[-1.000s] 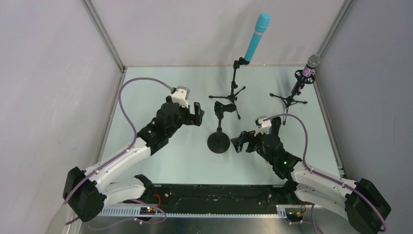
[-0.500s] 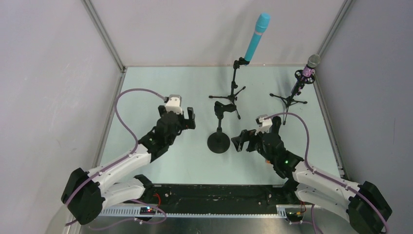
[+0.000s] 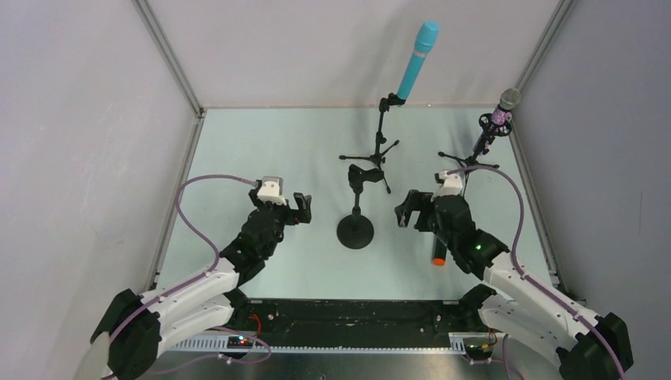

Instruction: Attach the microphones to the stand

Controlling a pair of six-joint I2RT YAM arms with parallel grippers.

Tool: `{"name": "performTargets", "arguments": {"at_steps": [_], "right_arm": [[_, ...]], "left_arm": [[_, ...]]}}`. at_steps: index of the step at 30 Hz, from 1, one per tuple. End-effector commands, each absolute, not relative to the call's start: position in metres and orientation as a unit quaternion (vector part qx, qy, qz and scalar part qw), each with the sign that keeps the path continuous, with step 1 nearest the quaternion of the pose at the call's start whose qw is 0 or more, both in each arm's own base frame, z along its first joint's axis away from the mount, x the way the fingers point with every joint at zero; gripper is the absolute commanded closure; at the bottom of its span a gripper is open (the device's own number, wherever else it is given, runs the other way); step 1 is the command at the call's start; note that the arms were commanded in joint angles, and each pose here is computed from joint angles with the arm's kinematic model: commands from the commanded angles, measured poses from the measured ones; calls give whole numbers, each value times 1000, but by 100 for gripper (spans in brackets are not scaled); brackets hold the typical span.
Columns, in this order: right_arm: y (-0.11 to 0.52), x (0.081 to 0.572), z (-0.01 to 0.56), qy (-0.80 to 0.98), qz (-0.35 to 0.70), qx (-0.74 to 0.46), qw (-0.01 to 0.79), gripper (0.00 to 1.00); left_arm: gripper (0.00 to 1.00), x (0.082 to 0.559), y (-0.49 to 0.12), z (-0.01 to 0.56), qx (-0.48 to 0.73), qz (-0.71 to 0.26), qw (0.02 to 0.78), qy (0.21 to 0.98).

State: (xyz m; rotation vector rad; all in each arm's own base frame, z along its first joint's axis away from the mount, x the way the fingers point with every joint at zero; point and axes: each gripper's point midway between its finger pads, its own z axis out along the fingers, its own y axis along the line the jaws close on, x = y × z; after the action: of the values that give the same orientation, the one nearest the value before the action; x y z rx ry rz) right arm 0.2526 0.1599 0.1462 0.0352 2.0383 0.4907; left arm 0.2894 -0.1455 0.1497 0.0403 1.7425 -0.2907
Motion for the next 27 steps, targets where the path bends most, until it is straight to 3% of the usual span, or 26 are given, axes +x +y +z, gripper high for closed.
{"name": "performTargets", "arguments": {"at_steps": [1, 17, 27], "right_arm": [[141, 255, 155, 863, 181, 53, 469, 1], [50, 270, 116, 913, 58, 192, 355, 1], [32, 277, 75, 932, 19, 211, 294, 1]], "left_arm": [[0, 297, -148, 176, 6, -143, 668, 731], [0, 293, -149, 174, 16, -147, 667, 731], [0, 297, -157, 167, 21, -152, 655, 740]]}}
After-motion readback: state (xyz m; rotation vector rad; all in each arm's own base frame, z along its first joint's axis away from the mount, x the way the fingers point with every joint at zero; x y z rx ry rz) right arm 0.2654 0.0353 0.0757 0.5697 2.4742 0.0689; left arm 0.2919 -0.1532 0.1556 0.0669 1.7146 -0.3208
